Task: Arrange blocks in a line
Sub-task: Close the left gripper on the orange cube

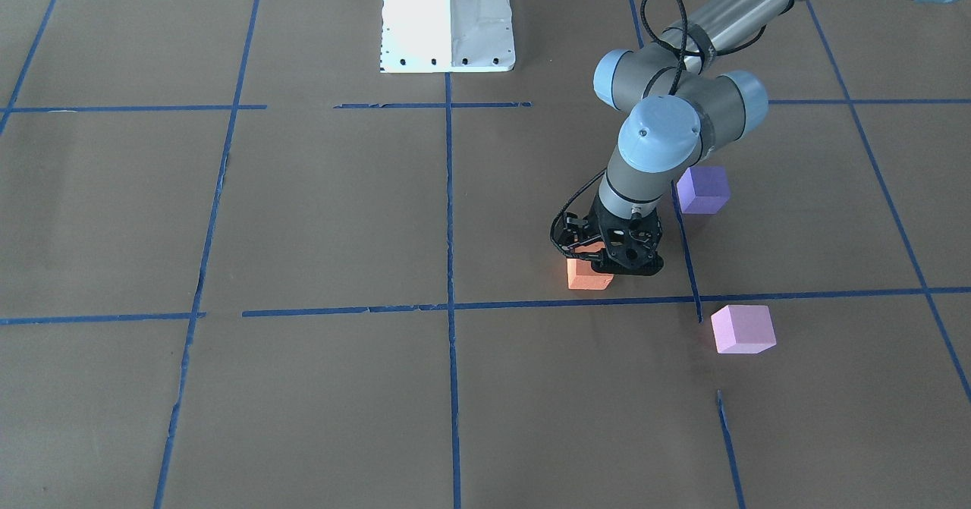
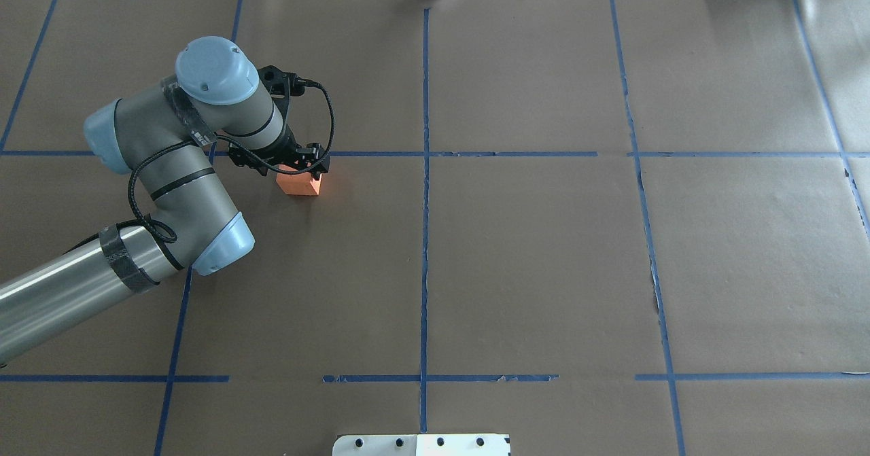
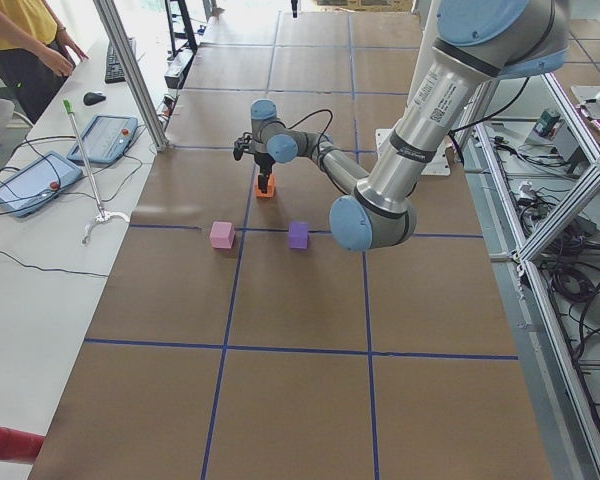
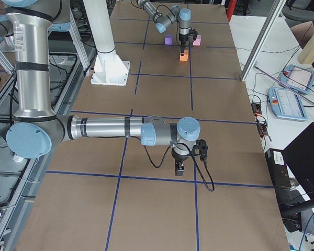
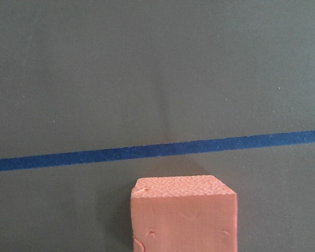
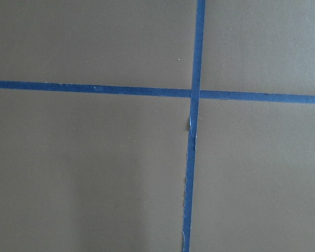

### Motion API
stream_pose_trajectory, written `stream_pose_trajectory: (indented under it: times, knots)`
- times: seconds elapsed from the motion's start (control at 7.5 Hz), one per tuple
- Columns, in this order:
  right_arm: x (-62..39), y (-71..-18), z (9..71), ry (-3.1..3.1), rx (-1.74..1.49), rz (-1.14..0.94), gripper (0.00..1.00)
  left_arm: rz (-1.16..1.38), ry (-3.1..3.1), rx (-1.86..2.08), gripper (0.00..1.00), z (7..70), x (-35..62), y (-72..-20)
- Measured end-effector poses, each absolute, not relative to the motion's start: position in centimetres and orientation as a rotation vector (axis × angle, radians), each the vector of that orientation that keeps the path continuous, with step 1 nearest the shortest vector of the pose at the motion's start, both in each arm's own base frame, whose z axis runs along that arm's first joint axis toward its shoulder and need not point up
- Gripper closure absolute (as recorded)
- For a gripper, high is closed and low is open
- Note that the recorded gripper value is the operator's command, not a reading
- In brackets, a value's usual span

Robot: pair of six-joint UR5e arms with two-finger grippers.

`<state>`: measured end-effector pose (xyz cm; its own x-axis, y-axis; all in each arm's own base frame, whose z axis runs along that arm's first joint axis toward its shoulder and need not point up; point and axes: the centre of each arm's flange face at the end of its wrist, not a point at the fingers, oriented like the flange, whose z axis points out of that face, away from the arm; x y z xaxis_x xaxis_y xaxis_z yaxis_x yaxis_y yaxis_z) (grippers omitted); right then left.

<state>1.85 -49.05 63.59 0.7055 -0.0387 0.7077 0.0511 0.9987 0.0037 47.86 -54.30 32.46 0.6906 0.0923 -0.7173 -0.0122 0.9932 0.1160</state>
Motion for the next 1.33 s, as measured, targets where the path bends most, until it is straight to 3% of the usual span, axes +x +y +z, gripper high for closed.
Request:
stream_pose_trajectory:
  times: [0.13,0.53,0.67,1.07,1.2,1.33]
  knots:
    - [1.8,-49.1,63.6,-0.786,-0.016,-0.05,0.0,0.06,0.81,0.108,0.13,32.5,48.0,-54.4]
    - [1.8,-49.1,63.6,-0.786,-0.017,-0.05,0.0,0.064,0.82,0.115,0.15,32.5,48.9,-55.0]
    - [1.8,-49.1,63.6,-0.786,-0.016,-0.05,0.0,0.065,0.824,0.116,0.21,32.5,49.1,-55.1]
    - [1.8,-49.0,63.6,-0.786,-0.017,-0.05,0.0,0.068,0.829,0.117,0.53,32.7,49.3,-55.0]
    - [1.8,-49.1,63.6,-0.786,-0.016,-0.05,0.0,0.068,0.833,0.12,0.7,32.7,49.3,-55.0]
    - [1.8,-49.1,63.6,-0.786,-0.016,-0.05,0.0,0.068,0.837,0.124,0.77,32.6,49.1,-55.2]
